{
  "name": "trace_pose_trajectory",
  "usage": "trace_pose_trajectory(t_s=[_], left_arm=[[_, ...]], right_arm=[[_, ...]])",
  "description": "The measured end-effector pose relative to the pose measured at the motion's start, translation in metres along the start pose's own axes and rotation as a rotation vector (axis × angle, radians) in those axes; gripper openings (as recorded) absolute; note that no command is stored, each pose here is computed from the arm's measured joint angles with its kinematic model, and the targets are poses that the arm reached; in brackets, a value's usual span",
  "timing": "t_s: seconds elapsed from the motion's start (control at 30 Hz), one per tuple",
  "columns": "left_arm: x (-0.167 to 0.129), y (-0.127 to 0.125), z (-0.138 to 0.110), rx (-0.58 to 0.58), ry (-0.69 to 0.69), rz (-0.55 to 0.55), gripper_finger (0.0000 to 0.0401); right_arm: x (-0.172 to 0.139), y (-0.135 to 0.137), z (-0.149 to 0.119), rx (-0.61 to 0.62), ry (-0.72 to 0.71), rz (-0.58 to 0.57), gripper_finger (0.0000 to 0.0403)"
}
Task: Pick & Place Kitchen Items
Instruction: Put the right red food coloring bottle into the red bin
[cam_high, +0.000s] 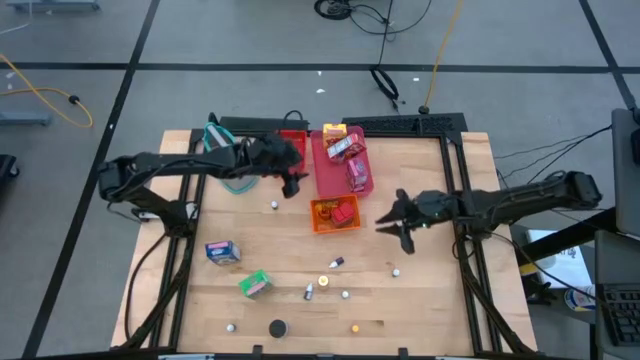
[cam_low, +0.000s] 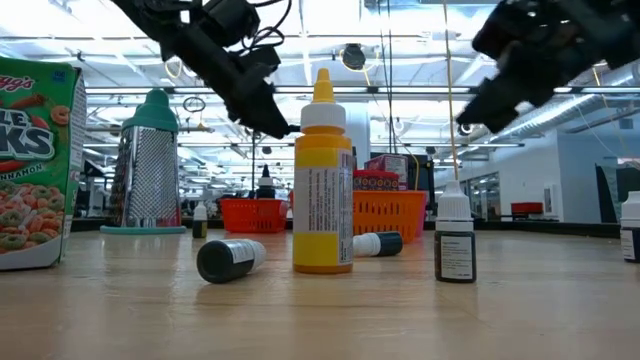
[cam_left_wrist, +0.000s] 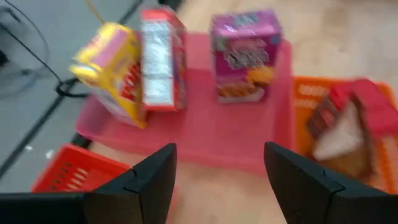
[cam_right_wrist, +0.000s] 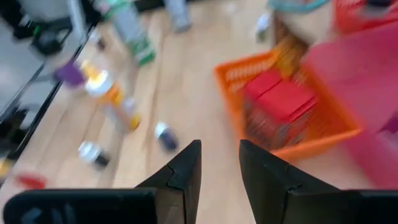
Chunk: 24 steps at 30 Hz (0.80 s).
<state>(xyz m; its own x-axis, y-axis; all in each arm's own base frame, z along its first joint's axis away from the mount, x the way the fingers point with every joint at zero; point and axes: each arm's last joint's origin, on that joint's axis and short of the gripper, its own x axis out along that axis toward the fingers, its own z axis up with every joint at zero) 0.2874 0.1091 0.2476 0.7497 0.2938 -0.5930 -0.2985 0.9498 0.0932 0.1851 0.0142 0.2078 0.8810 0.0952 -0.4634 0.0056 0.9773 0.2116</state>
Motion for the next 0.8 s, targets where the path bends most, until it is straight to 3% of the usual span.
trace_pose_trajectory(t_s=[0.4, 0.6, 0.8], left_arm=[[-0.006, -0.043, -0.002, 0.044, 0.040, -0.125, 0.0244], [-0.008, -0.058, -0.001, 0.049, 0.033, -0.135, 0.0244], [-0.010, -0.067, -0.001, 0.047, 0.031, -0.137, 0.0244]], right_arm=[[0.000, 0.038, -0.026, 0.041, 0.205, 0.135, 0.0100], [0.000, 0.043, -0.054, 0.076, 0.278, 0.122, 0.0100], [0.002, 0.045, -0.080, 0.160, 0.223, 0.198, 0.0100]])
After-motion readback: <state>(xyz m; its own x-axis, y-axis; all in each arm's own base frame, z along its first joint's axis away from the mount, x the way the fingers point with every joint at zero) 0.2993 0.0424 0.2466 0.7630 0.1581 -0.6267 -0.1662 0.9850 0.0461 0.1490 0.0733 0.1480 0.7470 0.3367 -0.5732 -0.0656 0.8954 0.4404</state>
